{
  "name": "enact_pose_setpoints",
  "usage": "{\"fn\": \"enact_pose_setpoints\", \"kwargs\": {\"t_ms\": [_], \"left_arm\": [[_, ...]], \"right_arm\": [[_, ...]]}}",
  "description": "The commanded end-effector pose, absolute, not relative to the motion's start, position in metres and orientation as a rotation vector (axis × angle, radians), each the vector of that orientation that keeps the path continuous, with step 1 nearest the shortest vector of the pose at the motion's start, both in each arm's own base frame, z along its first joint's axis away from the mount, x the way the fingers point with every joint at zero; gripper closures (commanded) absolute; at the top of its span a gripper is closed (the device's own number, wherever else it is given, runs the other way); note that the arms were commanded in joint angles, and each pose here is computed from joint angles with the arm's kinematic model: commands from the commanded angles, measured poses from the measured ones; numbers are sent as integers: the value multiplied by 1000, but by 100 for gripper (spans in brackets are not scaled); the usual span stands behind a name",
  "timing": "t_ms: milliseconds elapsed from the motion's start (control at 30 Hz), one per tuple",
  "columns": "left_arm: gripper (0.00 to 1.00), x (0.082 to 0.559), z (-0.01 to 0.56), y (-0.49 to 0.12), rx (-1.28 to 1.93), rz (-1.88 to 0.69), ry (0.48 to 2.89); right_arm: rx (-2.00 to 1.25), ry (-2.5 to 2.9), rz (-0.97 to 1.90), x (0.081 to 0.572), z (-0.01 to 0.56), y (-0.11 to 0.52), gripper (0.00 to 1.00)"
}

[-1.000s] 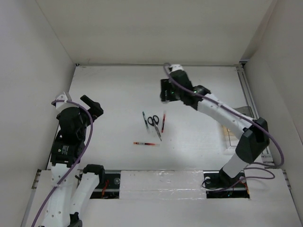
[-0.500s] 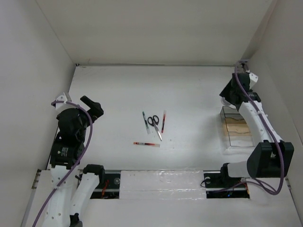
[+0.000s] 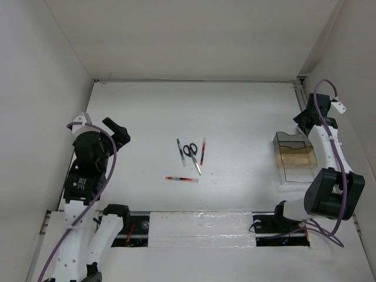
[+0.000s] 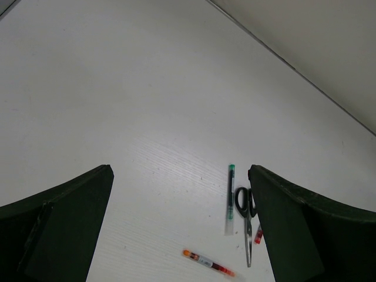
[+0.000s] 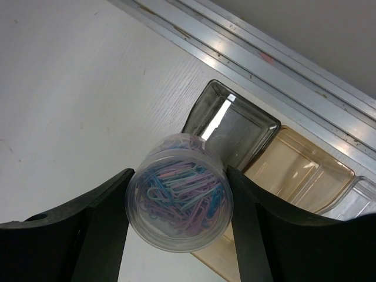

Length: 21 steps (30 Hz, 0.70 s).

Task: Sort the stationery into containers
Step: Place the stationery into the container

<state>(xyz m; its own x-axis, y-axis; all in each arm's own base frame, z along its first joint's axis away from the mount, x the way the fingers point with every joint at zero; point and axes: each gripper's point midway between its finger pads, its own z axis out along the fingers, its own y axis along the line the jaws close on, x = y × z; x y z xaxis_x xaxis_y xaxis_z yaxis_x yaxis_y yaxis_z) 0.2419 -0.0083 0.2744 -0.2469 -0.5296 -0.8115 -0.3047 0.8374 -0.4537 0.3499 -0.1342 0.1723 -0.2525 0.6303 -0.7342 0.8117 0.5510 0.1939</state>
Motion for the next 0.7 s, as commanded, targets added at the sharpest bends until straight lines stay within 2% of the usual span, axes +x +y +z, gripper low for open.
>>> {"fn": "enact_pose_setpoints", "kwargs": {"t_ms": [0,667], "left_arm": [[0,248,279,-9,-619,-251,1825],[0,250,277,-10,-620,-248,1834]], "right_arm": [[1229,1845,-270,358,194,-147,100],[1371,1887,-395,359,136,-172,100]]}}
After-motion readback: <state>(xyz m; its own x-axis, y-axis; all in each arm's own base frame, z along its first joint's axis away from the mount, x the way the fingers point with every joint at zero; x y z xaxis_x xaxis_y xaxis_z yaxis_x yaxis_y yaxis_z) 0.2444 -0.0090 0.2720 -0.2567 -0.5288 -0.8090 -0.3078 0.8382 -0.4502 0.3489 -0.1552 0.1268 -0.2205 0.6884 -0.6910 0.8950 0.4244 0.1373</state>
